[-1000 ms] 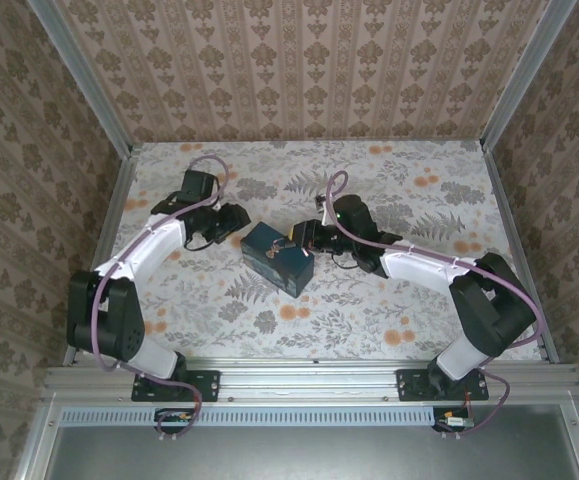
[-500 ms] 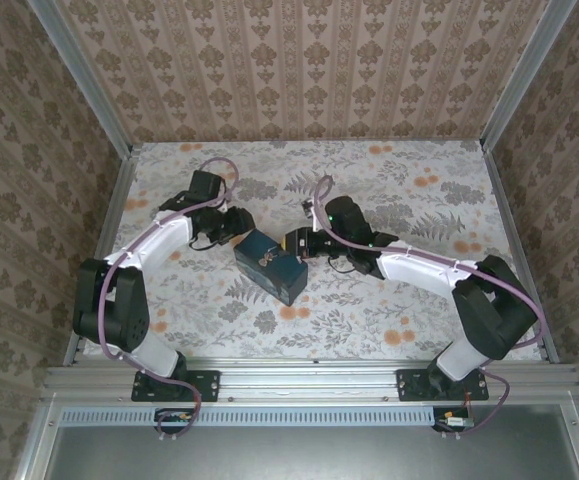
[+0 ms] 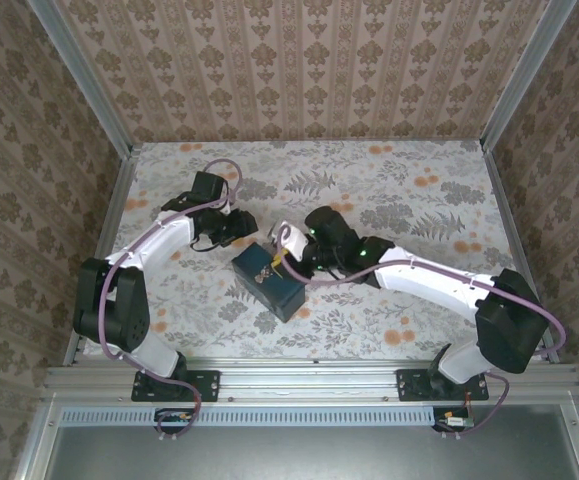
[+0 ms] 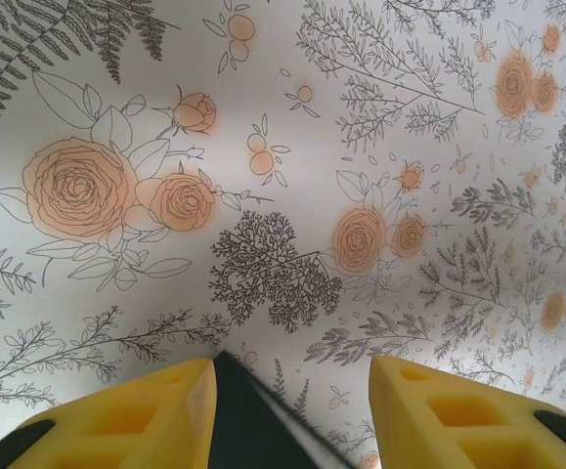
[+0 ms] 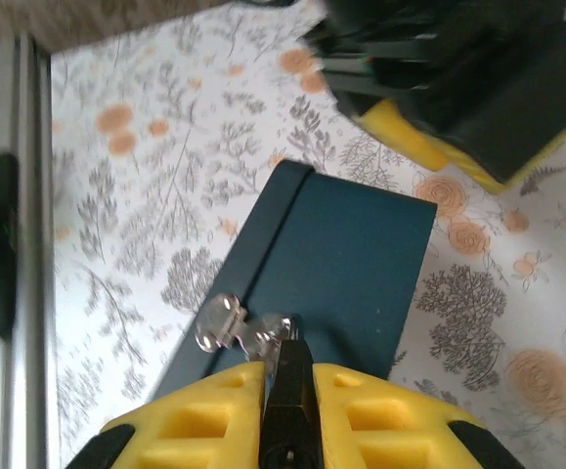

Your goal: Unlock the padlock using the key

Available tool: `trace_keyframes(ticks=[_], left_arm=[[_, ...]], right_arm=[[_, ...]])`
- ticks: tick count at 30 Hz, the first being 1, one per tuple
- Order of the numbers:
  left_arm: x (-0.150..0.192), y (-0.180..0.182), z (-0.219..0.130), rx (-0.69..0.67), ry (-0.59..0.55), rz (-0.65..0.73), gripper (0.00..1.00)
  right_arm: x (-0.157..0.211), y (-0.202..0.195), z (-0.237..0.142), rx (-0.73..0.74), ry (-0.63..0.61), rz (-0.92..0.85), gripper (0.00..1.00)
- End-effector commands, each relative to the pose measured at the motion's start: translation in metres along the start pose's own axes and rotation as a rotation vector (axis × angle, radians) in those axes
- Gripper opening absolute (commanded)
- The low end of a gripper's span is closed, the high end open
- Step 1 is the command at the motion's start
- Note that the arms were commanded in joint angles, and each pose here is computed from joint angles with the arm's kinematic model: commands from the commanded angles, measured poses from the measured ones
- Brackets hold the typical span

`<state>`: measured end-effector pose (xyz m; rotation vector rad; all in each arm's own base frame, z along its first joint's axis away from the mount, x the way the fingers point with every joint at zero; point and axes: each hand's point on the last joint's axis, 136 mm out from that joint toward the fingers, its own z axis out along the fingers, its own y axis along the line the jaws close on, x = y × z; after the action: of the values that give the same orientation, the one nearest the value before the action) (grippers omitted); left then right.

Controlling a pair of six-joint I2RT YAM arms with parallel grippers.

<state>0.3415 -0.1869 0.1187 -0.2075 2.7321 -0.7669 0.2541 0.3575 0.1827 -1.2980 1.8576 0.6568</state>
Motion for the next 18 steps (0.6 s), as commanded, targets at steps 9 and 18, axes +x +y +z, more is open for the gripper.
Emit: trace_keyframes(ticks=[9,18], left_arm=[[0.006,-0.001,0.005,0.016,0.041,-0.006,0.45],[0.009,0.012,-0.029,-0.024,0.018,0.008,0.47]], right_arm=[[0.042,0.006,0.005,0.277,0.281,-0.700,0.11],[0.042,0.001,0.020,0.482,0.303,-0.993,0.09]])
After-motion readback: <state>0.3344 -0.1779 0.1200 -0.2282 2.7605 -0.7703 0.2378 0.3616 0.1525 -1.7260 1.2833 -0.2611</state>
